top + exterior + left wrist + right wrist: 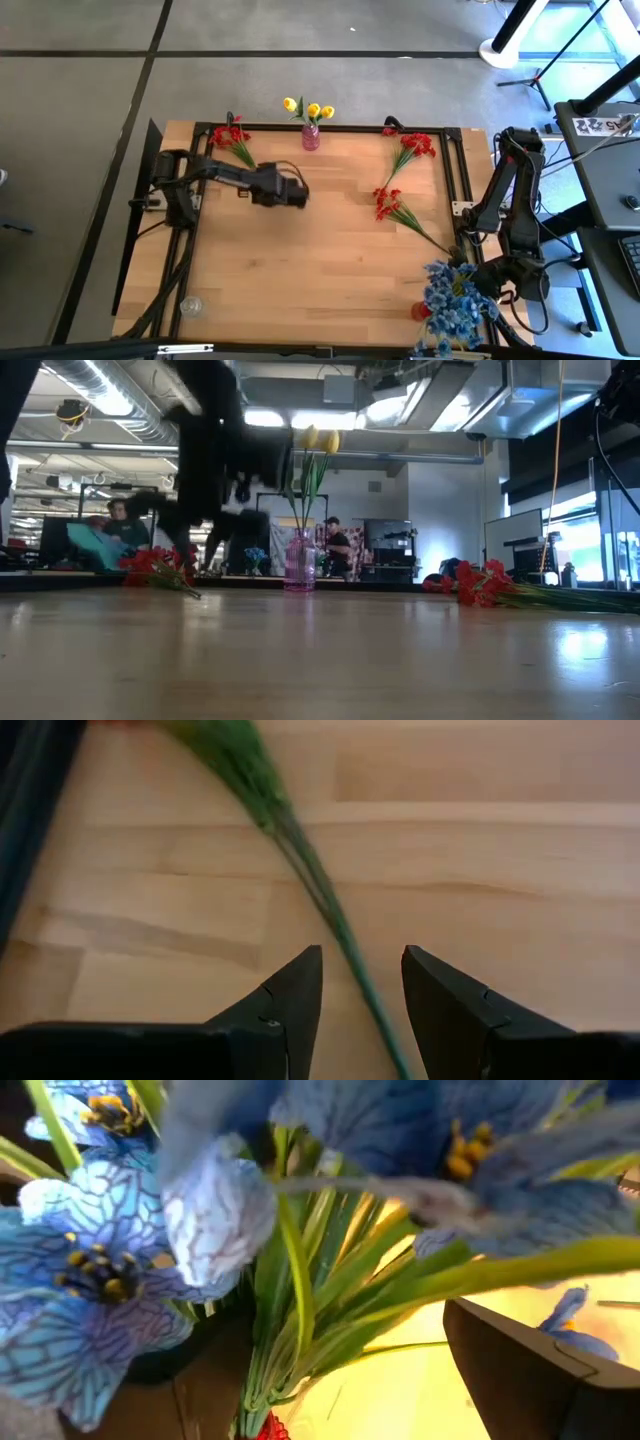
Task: Sort flowers into vase by color
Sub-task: Put the blue flowers into the red vase
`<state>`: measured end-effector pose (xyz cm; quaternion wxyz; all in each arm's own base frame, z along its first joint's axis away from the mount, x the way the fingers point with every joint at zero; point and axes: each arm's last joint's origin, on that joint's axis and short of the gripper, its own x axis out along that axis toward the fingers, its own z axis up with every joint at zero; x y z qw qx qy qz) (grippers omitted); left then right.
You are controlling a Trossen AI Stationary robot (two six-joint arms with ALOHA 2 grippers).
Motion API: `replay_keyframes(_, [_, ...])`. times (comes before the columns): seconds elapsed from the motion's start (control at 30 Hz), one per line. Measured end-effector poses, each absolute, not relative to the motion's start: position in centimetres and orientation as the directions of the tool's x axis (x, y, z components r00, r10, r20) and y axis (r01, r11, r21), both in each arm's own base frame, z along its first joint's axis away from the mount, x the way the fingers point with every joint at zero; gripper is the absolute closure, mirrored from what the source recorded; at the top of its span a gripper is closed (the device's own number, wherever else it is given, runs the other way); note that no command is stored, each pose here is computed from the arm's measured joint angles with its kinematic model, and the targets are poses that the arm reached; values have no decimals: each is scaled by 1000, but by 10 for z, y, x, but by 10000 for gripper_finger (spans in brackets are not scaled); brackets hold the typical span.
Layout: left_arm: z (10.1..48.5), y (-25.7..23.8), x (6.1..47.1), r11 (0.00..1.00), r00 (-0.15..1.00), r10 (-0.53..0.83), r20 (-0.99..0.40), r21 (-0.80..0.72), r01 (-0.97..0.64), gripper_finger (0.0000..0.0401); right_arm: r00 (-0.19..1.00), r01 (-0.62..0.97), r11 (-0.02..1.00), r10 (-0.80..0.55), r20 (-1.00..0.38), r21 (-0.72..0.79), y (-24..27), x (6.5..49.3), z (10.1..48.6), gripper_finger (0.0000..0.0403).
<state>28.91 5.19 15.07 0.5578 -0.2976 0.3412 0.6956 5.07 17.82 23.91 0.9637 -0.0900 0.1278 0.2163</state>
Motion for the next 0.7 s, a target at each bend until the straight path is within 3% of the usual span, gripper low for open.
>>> replay_keyframes(0.17, [128, 107, 266, -216, -255, 465, -848, 170, -961, 266, 892, -399, 911, 358, -274, -109, 177, 51, 239, 81])
replay_keyframes(0.37, [134, 161, 246, -325, -317, 431, -845, 182, -928, 266, 906, -347, 936, 319, -279, -57, 174, 51, 236, 82])
replay_keyframes(0.7, [116, 179, 223, -462, -344, 470, -813, 106, -881, 266, 918, -307, 951, 283, -277, -44, 172, 52, 235, 82])
